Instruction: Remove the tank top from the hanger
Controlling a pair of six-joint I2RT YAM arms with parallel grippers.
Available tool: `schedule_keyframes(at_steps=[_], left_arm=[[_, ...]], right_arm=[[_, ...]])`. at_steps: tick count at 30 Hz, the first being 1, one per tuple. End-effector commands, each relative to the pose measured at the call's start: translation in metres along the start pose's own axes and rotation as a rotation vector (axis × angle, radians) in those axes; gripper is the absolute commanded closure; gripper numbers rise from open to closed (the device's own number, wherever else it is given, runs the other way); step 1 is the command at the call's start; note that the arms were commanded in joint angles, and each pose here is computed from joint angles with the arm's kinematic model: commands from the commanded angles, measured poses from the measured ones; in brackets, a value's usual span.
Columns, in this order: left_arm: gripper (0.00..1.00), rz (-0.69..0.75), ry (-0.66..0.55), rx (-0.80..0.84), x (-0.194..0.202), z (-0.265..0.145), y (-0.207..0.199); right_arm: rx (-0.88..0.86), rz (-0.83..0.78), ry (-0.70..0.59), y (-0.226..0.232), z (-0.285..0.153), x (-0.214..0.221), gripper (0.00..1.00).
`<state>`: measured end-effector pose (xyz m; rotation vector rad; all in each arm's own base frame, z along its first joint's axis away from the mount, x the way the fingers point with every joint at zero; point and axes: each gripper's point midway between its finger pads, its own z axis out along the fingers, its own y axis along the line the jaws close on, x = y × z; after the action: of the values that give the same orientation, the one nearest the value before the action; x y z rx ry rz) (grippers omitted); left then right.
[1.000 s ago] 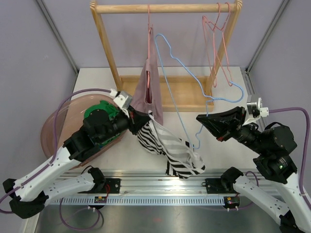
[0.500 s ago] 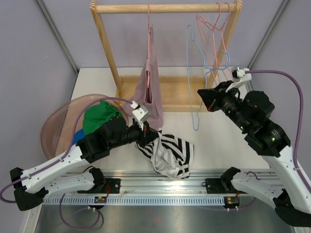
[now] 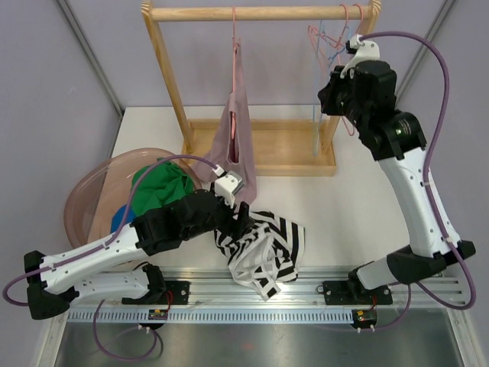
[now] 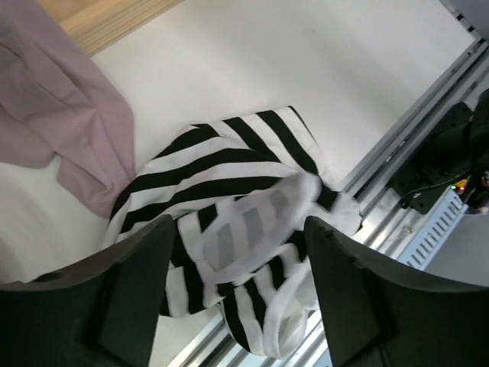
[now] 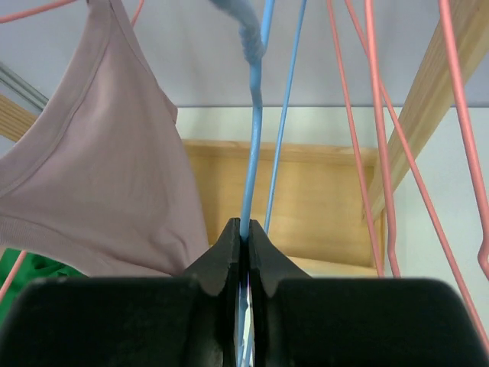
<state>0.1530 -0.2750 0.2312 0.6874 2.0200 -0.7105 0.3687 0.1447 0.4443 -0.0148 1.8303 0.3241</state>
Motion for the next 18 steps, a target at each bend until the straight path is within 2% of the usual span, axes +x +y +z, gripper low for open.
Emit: schedule_keyframes(at_steps=[1, 2, 4, 8, 12, 18], left_arm=[[0.23, -0.039, -0.081, -0.050, -0.026, -0.013, 0.005], [0.17, -0.040, -0.071, -0.064, -0.023, -0.016, 0.008], [0.01, -0.056, -0.075, -0.108, -0.025, -0.021, 0.016], [0.01, -0.062, -0.040, -0.166, -0.020, -0.037, 0.027], [0.01, -0.061, -0.031, -0.188, -0.012, -0.046, 0.035], [0.01, -0.072, -0.028, -0.209, -0.002, -0.050, 0.043]], right_arm=[[-0.038, -0.040, -0.034, 0.008, -0.002, -0.032, 1.00], [-0.031, -0.049, -0.006, 0.009, 0.013, -0.027, 1.00], [-0.028, -0.054, -0.025, 0.007, 0.015, -0.041, 1.00], [-0.016, -0.070, 0.005, 0.001, 0.044, -0.043, 1.00], [-0.027, -0.078, -0.033, 0.001, 0.056, -0.061, 1.00], [-0.049, -0.074, 0.001, -0.004, 0.090, -0.049, 1.00]])
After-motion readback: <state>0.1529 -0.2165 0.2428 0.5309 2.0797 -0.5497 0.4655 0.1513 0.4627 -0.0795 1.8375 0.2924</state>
